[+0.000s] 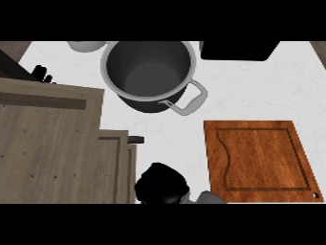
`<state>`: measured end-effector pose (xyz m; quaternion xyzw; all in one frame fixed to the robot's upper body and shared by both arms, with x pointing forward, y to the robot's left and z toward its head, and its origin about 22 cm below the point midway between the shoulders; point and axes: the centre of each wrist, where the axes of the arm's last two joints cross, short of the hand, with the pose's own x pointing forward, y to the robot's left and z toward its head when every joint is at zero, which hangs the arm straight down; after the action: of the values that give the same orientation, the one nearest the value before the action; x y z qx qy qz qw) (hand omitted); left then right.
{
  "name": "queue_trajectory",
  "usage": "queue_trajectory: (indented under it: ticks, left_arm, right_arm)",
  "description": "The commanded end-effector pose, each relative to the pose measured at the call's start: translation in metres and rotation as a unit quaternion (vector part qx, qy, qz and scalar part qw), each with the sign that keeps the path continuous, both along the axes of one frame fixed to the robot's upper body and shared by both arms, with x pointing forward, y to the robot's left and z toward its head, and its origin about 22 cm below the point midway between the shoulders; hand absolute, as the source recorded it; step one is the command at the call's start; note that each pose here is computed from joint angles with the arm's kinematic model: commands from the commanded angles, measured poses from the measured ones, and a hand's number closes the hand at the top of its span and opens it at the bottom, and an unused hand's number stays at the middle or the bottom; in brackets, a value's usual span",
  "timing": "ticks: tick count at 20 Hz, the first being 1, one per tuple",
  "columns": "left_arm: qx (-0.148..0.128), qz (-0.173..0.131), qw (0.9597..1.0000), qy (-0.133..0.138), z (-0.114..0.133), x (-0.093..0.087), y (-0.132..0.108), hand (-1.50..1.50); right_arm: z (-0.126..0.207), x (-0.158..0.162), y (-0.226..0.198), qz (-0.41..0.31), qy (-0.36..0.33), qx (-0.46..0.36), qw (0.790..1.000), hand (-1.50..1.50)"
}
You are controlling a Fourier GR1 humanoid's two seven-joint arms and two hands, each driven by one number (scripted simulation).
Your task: Pick the bell pepper from the cutting board and place it in the pot
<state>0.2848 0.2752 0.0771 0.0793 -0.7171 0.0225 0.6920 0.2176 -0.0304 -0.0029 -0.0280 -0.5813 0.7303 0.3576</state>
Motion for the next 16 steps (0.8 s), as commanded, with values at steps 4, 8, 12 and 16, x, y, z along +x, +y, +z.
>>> queue_trajectory:
  ticks: [4,8,12,16]
  left_arm:
    - [-0.006,0.004,1.0000,-0.002,0.007,0.003,0.007,0.00]
    - [0.003,0.002,1.0000,0.001,0.001,0.001,0.002,0.00]
    - [0.004,0.002,1.0000,-0.001,0.006,0.006,0.001,0.00]
    - [-0.001,0.006,1.0000,-0.006,0.003,-0.004,-0.002,0.00]
  right_arm:
    - [0.069,-0.041,0.022,-0.123,-0.043,0.198,0.971,1.50]
    - [0.108,-0.054,0.024,-0.173,-0.099,0.289,0.936,1.50]
    - [0.121,-0.047,0.032,-0.233,-0.119,0.333,0.906,1.50]
    - [0.160,-0.013,0.033,-0.279,-0.148,0.341,0.885,1.50]
